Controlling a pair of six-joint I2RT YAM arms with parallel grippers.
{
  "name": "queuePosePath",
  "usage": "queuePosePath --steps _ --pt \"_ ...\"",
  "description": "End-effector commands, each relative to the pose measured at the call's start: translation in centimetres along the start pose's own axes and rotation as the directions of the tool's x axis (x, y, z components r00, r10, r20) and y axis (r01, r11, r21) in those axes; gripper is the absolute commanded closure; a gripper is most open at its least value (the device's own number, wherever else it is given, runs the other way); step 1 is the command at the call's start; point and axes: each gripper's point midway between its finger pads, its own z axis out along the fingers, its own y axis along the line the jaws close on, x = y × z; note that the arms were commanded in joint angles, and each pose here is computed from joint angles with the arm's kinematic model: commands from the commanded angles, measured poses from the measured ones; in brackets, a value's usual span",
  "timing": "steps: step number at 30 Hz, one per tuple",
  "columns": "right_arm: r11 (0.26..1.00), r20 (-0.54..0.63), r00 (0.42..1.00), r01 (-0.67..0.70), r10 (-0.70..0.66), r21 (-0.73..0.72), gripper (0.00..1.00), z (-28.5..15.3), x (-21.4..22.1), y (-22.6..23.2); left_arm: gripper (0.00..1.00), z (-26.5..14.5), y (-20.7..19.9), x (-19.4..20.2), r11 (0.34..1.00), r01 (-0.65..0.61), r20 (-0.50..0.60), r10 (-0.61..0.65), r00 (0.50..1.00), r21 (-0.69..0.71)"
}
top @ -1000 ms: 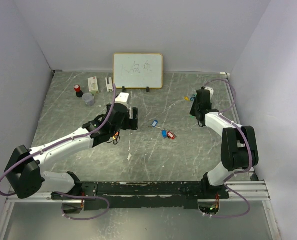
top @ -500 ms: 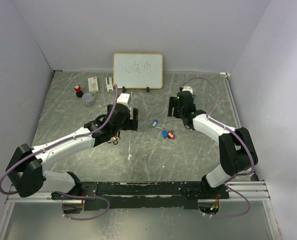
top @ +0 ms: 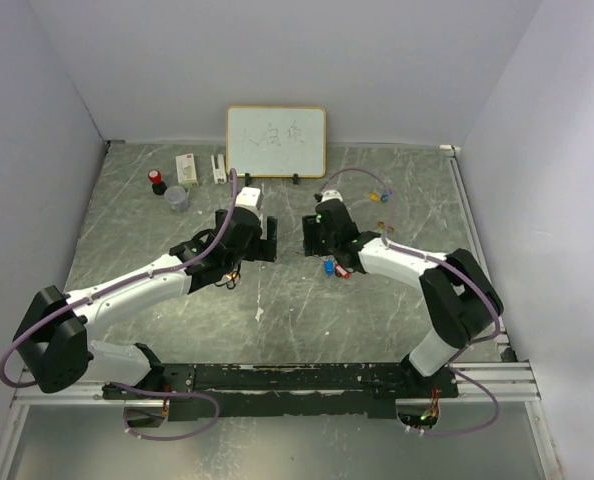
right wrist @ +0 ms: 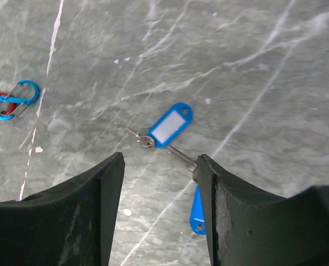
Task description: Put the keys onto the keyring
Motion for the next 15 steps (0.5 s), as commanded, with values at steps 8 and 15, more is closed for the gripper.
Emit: queuePosePath --steps 8,15 --pt "0.993 -0.013 0.993 0.116 -0.116 -0.020 0.54 2.7 0.9 3.4 0.03 1.2 3.6 2.0 0.996 0.049 -0.063 -0.054 0.997 -0.076" --pt "0.988 -0.021 0.988 0.153 -0.153 0.013 0.60 3.8 0.9 3.7 0.03 1.1 4.7 2.2 0.994 0.062 -0.062 -0.068 0.996 -0.085"
